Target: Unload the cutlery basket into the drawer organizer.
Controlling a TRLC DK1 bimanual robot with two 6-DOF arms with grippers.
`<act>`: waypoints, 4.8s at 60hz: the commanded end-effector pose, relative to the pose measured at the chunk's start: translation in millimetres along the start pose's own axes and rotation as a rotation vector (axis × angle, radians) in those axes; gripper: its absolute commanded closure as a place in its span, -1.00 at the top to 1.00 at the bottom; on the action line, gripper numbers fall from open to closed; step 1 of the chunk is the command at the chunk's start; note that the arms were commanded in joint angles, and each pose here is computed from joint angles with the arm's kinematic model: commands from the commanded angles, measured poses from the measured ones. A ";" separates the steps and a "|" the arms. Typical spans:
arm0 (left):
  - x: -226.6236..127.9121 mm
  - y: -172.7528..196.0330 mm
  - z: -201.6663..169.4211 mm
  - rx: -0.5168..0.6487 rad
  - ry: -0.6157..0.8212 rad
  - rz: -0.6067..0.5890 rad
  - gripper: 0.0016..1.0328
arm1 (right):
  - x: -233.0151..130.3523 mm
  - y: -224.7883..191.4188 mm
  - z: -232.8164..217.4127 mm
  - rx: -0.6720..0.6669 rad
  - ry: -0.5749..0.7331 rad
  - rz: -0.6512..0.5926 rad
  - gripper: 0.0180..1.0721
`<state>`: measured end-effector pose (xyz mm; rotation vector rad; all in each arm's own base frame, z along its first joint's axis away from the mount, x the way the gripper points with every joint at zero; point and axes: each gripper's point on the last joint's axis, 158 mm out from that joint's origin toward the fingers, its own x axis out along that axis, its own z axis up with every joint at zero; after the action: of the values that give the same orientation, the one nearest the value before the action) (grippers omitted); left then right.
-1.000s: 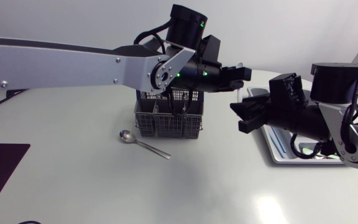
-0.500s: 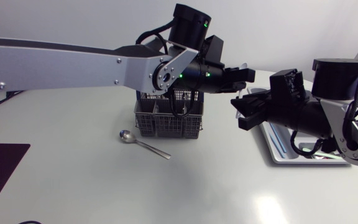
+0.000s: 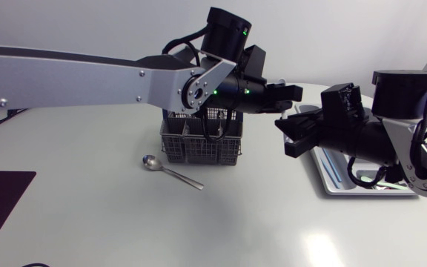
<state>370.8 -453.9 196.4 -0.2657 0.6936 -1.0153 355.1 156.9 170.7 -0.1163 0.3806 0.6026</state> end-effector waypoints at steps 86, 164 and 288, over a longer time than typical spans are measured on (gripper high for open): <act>-160.2 106.6 -49.4 0.317 0.126 0.397 0.91 | -131.4 -225.6 -192.4 -0.303 0.372 0.257 -0.89; -239.1 155.1 -140.3 0.401 0.320 0.503 0.91 | -141.1 -206.7 -205.8 -0.722 0.707 0.228 0.82; -252.0 223.6 -191.5 0.224 0.200 0.456 0.91 | 206.7 196.7 -132.1 -0.312 0.514 0.326 0.22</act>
<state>324.2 -107.5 52.8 0.1933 0.7456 -0.6618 351.9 391.7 -21.9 -0.5507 0.7977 0.9763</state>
